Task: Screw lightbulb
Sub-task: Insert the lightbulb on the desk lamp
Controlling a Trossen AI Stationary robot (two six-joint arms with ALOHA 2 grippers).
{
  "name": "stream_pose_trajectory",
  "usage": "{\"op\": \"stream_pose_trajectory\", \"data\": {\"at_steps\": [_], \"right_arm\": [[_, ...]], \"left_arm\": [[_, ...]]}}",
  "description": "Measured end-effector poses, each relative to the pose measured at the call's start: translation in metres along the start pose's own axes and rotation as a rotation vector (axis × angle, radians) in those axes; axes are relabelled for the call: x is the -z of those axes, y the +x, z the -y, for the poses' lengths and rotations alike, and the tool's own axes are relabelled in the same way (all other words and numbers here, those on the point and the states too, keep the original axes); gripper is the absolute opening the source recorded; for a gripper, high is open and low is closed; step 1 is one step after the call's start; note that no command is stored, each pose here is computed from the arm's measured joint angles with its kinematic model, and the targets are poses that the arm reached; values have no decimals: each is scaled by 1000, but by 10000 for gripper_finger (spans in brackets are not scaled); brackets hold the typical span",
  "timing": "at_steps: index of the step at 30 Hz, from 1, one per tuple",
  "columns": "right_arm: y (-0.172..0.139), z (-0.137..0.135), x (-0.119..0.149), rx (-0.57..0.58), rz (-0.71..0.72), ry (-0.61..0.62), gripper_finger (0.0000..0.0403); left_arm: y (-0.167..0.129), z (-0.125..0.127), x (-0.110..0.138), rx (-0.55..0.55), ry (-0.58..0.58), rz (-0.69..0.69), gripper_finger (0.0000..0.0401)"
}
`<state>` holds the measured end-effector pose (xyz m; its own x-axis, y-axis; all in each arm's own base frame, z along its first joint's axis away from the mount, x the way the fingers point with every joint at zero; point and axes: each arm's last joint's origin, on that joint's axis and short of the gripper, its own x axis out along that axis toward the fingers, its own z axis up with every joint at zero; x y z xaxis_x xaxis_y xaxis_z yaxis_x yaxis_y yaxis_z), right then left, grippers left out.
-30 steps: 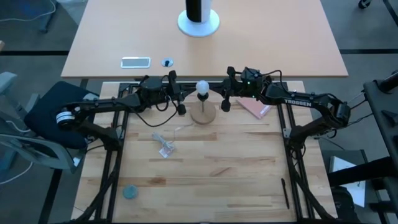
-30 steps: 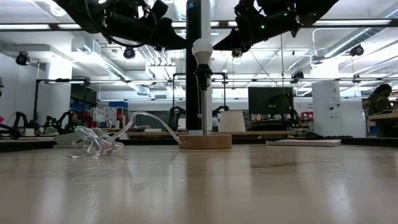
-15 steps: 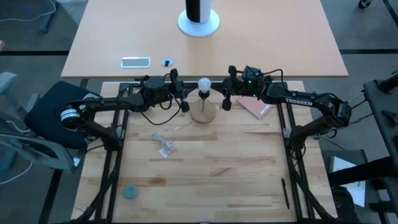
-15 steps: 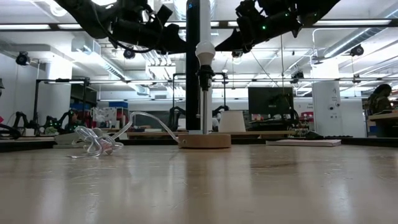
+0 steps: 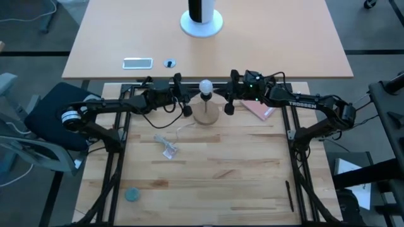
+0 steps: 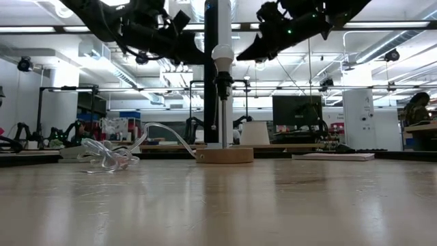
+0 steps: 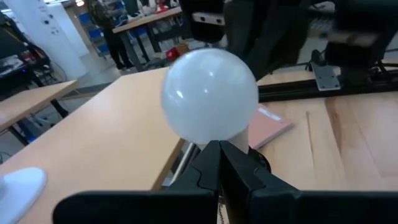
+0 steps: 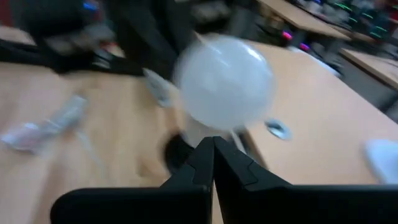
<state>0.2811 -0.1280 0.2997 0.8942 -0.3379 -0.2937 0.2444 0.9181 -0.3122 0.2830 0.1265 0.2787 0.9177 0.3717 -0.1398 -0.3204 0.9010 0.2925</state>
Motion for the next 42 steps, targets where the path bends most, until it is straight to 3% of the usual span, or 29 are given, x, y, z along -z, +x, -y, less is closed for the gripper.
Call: {"op": "stream_pose_trajectory", "data": {"at_steps": [10, 42], "right_arm": [[6, 4, -1, 39, 48, -26, 0], [6, -1, -3, -66, 91, -13, 0]], "left_arm": [[-3, -1, -4, -10, 1, 19, 0], [-4, -3, -4, -20, 1, 27, 0]]}}
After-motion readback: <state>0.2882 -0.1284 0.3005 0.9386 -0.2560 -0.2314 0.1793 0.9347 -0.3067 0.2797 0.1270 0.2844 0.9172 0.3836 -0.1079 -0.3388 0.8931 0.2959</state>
